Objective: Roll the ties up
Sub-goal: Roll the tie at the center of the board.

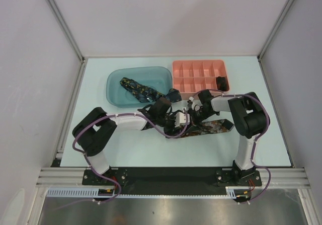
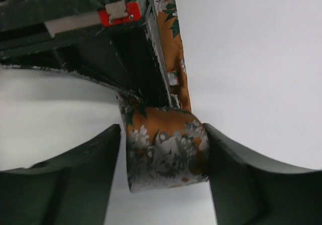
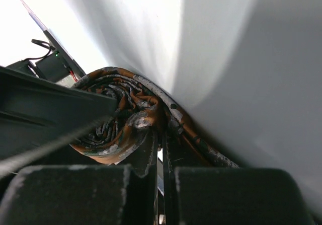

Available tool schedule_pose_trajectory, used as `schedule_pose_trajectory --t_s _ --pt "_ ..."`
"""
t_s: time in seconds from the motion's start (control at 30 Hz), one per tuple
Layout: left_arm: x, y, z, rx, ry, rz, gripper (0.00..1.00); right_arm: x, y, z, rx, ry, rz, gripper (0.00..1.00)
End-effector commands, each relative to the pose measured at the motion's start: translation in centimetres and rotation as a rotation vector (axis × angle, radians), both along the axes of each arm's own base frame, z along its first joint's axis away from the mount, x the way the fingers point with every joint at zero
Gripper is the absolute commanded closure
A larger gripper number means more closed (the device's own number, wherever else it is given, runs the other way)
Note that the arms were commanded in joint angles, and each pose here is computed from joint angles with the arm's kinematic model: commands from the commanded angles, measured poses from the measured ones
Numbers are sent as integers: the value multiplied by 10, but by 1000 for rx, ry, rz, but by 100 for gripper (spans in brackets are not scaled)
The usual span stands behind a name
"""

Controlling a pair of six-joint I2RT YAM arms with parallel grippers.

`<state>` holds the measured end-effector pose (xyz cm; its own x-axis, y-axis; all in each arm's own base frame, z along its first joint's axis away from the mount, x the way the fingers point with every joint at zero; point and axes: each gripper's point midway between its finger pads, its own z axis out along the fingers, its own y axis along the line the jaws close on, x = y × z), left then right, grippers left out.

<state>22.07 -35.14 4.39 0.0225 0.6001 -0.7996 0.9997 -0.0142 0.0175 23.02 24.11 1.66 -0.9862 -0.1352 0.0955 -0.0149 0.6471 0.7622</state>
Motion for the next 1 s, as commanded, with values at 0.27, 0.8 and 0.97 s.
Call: schedule_pose_trajectory --t_s 0.27,0.8,0.97 --pt "-9 18 -12 195 -22 -140 63 8 18 -18 -25 -83 -52 99" --pt "0 28 -19 316 36 -112 69 0 11 51 106 -181 -69 56" --pt "3 24 -21 310 50 -73 67 3 24 36 101 -173 -65 54"
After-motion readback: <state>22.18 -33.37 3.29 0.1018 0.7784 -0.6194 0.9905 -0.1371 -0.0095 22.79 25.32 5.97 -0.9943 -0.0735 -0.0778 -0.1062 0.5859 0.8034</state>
